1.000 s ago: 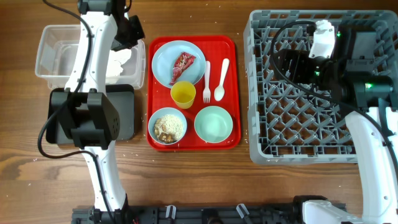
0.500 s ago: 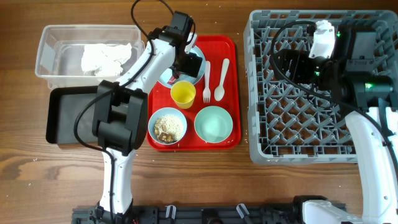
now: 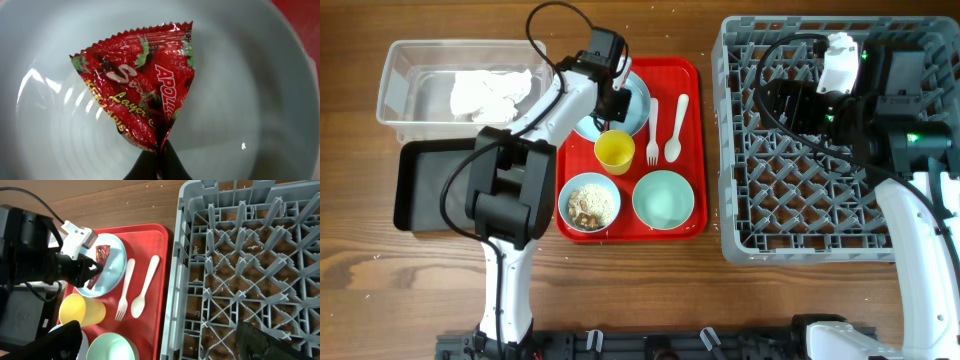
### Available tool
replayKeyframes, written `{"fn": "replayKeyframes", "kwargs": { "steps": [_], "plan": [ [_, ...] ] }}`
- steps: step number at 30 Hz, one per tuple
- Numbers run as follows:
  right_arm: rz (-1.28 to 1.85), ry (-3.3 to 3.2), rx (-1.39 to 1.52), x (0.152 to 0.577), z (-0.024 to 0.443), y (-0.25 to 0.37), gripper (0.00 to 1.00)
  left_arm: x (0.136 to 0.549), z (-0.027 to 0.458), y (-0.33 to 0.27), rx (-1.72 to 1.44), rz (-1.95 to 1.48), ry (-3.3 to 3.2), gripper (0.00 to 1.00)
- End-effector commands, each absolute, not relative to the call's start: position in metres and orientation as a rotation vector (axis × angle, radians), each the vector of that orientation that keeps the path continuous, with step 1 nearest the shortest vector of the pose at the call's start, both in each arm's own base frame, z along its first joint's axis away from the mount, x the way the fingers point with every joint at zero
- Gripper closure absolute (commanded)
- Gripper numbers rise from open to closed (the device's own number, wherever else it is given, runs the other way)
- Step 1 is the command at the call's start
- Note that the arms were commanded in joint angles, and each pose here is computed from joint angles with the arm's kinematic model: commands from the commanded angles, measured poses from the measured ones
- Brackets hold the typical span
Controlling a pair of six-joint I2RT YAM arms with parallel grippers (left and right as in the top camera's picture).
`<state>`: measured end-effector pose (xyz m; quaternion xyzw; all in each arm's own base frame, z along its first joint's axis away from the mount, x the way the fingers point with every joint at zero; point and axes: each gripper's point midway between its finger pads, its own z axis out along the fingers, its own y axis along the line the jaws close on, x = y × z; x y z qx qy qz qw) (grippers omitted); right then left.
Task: Sort waste into correct bins and load items into the dishwasher rack
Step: 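Grasp the red snack wrapper with the left gripper and drop it in the bin, then grasp the yellow cup with the right gripper and place it in the rack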
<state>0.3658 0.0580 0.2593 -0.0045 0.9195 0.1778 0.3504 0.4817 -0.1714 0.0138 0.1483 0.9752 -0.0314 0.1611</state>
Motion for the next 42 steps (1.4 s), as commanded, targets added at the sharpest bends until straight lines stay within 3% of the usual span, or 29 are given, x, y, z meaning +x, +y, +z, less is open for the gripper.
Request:
{"fn": "replayKeyframes", "kwargs": {
  "steps": [1, 5, 8, 10, 11, 12, 14, 16, 18, 21, 28, 32, 35, 38, 42],
  "plan": [
    [0.479, 2.372, -0.015, 0.369, 0.264, 0.061, 0.00, 0.516, 0.097, -0.142, 0.056, -0.151, 2.667, 0.96],
    [0.478, 2.371, -0.015, 0.369, 0.264, 0.061, 0.00, 0.516, 0.216, -0.072, -0.253, -0.190, 2.474, 0.96],
    [0.478, 2.370, -0.016, 0.369, 0.264, 0.061, 0.00, 0.502, 0.205, -0.024, -0.409, -0.138, 2.537, 0.96],
    [0.477, 2.369, -0.015, 0.369, 0.264, 0.061, 0.00, 0.499, 0.162, 0.003, -0.490, -0.098, 2.613, 0.96],
    [0.470, 2.371, -0.013, 0.369, 0.264, 0.060, 0.00, 0.499, 0.142, 0.010, -0.515, -0.084, 2.651, 0.87],
    [0.470, 2.372, -0.012, 0.369, 0.264, 0.060, 0.00, 0.499, 0.129, 0.013, -0.531, -0.076, 2.676, 0.64],
    [0.470, 2.374, -0.011, 0.369, 0.263, 0.060, 0.00, 0.499, 0.123, 0.015, -0.539, -0.074, 2.686, 0.32],
    [0.471, 2.374, -0.011, 0.369, 0.263, 0.060, 0.00, 0.497, 0.144, 0.004, -0.503, -0.160, 2.663, 0.30],
    [0.470, 2.373, -0.011, 0.369, 0.263, 0.060, 0.00, 0.480, 0.176, -0.021, -0.442, -0.341, 2.663, 0.33],
    [0.470, 2.367, -0.013, 0.370, 0.264, 0.060, 0.00, 0.446, 0.184, -0.079, -0.177, -0.551, 2.766, 0.40],
    [0.470, 2.365, -0.013, 0.370, 0.265, 0.060, 0.00, 0.381, 0.087, -0.161, 0.237, -0.387, 3.092, 0.37],
    [0.470, 2.368, -0.013, 0.370, 0.264, 0.060, 0.00, 0.366, 0.050, -0.160, 0.282, -0.286, 3.178, 0.60],
    [0.471, 2.368, -0.012, 0.370, 0.264, 0.060, 0.00, 0.371, 0.045, -0.162, 0.281, -0.290, 3.168, 0.96],
    [0.530, 2.375, 0.071, 0.369, 0.265, 0.063, 0.00, 0.386, 0.070, -0.170, 0.216, -0.417, 3.109, 0.96],
    [0.766, 2.361, -0.024, 0.368, 0.261, 0.101, 0.00, 0.405, 0.177, -0.214, 0.269, -1.285, 2.735, 0.96]
  ]
}}
